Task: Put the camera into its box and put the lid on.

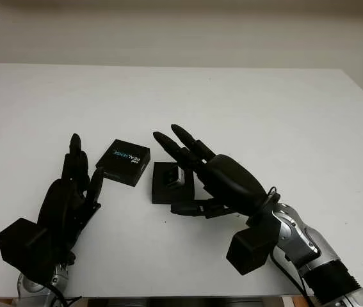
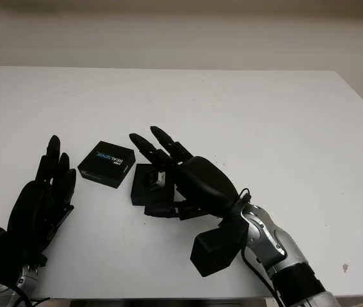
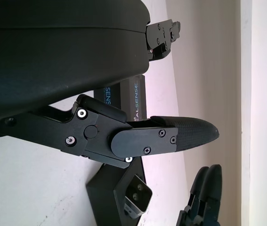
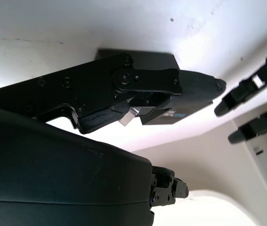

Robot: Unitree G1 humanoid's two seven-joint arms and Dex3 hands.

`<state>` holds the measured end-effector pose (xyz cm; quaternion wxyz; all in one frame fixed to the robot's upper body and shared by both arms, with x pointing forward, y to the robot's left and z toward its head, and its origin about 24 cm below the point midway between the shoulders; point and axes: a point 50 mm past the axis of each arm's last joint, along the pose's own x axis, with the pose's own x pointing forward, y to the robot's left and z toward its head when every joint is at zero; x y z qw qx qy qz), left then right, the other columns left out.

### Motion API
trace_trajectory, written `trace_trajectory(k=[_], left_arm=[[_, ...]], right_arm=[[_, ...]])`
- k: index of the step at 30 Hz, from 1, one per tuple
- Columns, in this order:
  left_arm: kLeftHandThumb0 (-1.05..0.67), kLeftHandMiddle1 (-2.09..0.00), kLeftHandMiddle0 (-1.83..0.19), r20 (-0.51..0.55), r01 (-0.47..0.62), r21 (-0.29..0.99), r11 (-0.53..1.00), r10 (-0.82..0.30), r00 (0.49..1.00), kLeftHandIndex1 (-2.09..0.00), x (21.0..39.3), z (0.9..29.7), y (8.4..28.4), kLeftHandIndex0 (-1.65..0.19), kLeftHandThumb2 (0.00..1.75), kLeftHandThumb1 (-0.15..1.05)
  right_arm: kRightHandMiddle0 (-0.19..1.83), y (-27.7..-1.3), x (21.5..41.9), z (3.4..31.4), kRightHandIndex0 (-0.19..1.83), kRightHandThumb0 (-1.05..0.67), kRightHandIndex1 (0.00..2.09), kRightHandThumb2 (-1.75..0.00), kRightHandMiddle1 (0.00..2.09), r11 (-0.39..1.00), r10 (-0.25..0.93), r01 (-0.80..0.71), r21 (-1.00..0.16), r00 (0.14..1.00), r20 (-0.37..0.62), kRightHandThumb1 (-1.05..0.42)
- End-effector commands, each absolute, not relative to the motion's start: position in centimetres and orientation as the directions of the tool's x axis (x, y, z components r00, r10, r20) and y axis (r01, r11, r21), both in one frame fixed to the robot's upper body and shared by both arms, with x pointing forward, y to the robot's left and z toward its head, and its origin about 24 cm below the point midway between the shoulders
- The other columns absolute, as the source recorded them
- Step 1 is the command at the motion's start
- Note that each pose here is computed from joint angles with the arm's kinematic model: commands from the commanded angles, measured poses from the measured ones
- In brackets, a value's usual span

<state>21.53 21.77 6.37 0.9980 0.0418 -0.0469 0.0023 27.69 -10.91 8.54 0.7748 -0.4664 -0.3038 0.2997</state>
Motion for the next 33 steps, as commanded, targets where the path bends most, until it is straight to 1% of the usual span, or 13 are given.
trace_trajectory(k=[1,7,10,13,16,18,21,23,26,33], left_arm=[[-0.76,0.0,0.19,0.104,-0.006,0.084,0.996,-0.003,0.995,0.0,21.4,6.6,21.6,0.19,0.47,1.05],[-0.77,0.0,0.19,0.106,-0.006,0.081,0.997,-0.003,0.994,0.0,21.3,6.6,21.6,0.19,0.47,1.05],[-0.76,0.0,0.19,0.106,-0.003,0.084,0.997,-0.006,0.994,0.0,21.3,6.6,21.6,0.19,0.48,1.05],[-0.77,0.0,0.19,0.106,-0.007,0.083,0.997,-0.002,0.994,0.0,21.2,6.6,21.6,0.19,0.47,1.05],[-0.77,0.0,0.19,0.108,-0.007,0.081,0.997,-0.002,0.994,0.0,21.1,6.6,21.6,0.19,0.47,1.05],[-0.76,0.0,0.19,0.11,-0.008,0.079,0.997,0.0,0.994,0.0,21.1,6.6,21.6,0.19,0.48,1.05],[-0.77,0.0,0.19,0.11,-0.007,0.078,0.997,-0.001,0.994,0.0,20.9,6.7,21.6,0.19,0.47,1.05],[-0.78,0.0,0.19,0.112,-0.006,0.076,0.997,-0.003,0.994,0.0,20.9,6.7,21.6,0.19,0.47,1.05],[-0.78,0.0,0.19,0.117,-0.009,0.064,0.998,0.001,0.993,0.0,20.8,6.9,21.5,0.19,0.46,1.05],[-0.79,0.0,0.19,0.12,-0.01,0.068,0.998,0.001,0.993,0.0,20.8,7.1,21.6,0.19,0.46,1.05]], right_arm=[[-0.14,-10.9,27.9,8.8,-0.18,-0.84,0.02,-0.55,0.01,0.326,0.772,-0.168,-0.93,0.615,0.16,-1.05],[-0.12,-11.1,28.1,8.4,-0.17,-0.87,0.03,-0.6,0.03,0.186,0.777,-0.175,-0.967,0.628,0.036,-1.05],[-0.08,-11.1,28.1,8.1,-0.12,-0.86,0.06,-0.57,0.05,0.135,0.762,-0.178,-0.975,0.648,-0.012,-1.05],[-0.06,-11.3,28.1,7.7,-0.1,-0.84,0.07,-0.52,0.06,0.063,0.734,-0.203,-0.977,0.672,-0.093,-1.05],[-0.03,-11.5,27.8,7.4,-0.05,-0.84,0.09,-0.49,0.07,-0.003,0.712,-0.211,-0.977,0.686,-0.15,-1.05],[-0.03,-11.7,27.6,7.3,-0.05,-0.84,0.08,-0.49,0.07,-0.065,0.69,-0.233,-0.97,0.692,-0.212,-1.05],[-0.01,-11.9,27.2,7.3,-0.03,-0.83,0.08,-0.49,0.07,-0.15,0.659,-0.243,-0.958,0.698,-0.28,-1.05],[0.02,-12.1,26.7,7.4,-0.01,-0.81,0.08,-0.45,0.08,-0.211,0.632,-0.255,-0.944,0.701,-0.331,-1.05],[0.04,-12.4,26.2,7.4,0.01,-0.81,0.08,-0.43,0.07,-0.273,0.595,-0.29,-0.917,0.698,-0.398,-1.05],[0.06,-12.7,25.3,7.4,0.03,-0.85,0.07,-0.47,0.07,-0.391,0.535,-0.315,-0.865,0.687,-0.492,-1.05]])
